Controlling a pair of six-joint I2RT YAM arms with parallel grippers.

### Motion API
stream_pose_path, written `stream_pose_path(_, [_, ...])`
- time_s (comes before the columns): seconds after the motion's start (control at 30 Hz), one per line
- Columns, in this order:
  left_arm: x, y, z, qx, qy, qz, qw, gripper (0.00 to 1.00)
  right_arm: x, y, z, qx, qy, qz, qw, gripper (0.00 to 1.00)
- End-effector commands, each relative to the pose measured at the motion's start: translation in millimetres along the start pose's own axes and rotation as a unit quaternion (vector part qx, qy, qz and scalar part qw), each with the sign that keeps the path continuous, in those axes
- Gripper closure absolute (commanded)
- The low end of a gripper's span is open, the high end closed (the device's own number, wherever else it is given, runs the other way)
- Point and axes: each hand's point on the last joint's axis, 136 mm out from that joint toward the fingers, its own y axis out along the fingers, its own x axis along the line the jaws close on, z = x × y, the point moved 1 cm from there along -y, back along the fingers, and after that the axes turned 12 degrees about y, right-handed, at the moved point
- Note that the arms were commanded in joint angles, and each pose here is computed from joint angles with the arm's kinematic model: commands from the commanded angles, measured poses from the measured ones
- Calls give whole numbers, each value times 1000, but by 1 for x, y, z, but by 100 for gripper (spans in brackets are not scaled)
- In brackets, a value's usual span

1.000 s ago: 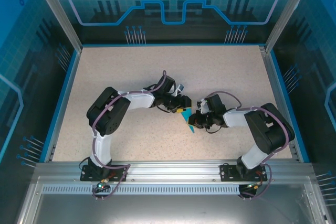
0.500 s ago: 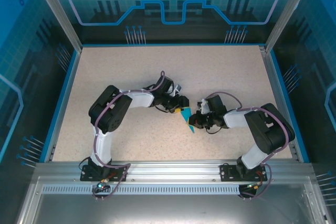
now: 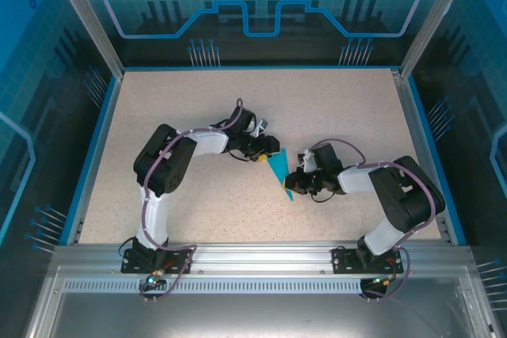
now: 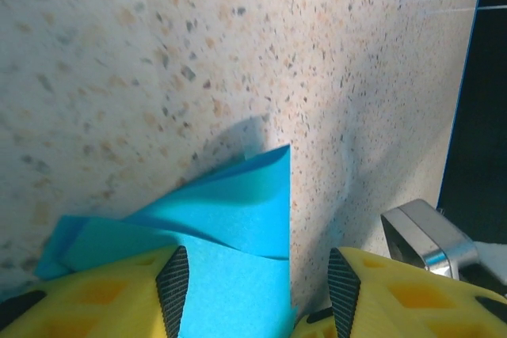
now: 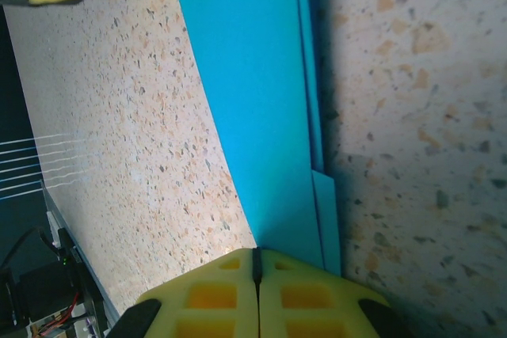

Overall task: Fold a paper plane with a square sheet of paper (pick it up from the middle)
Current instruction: Fold the wing for the fifth time at the center of the table.

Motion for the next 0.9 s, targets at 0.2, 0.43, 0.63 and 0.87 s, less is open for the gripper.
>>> stream_pose_path(0.2, [21,-12,-18,1,3,-15,1000,47,-65,2,37,51,67,105,991,94])
stream_pose_path(0.43, [-16,-45,-38,-35,34,-3,999,47,-57,3,32,48,64,95,992,94])
stream_pose_path(0.63, [-48,-66,-30,-55,41,25,997,49,-53,6,27,45,66,89,993,93])
stream_pose_path(0.87, [-65,-33,9,-8,49,45,998,54,-54,7,26,44,71,91,992,93])
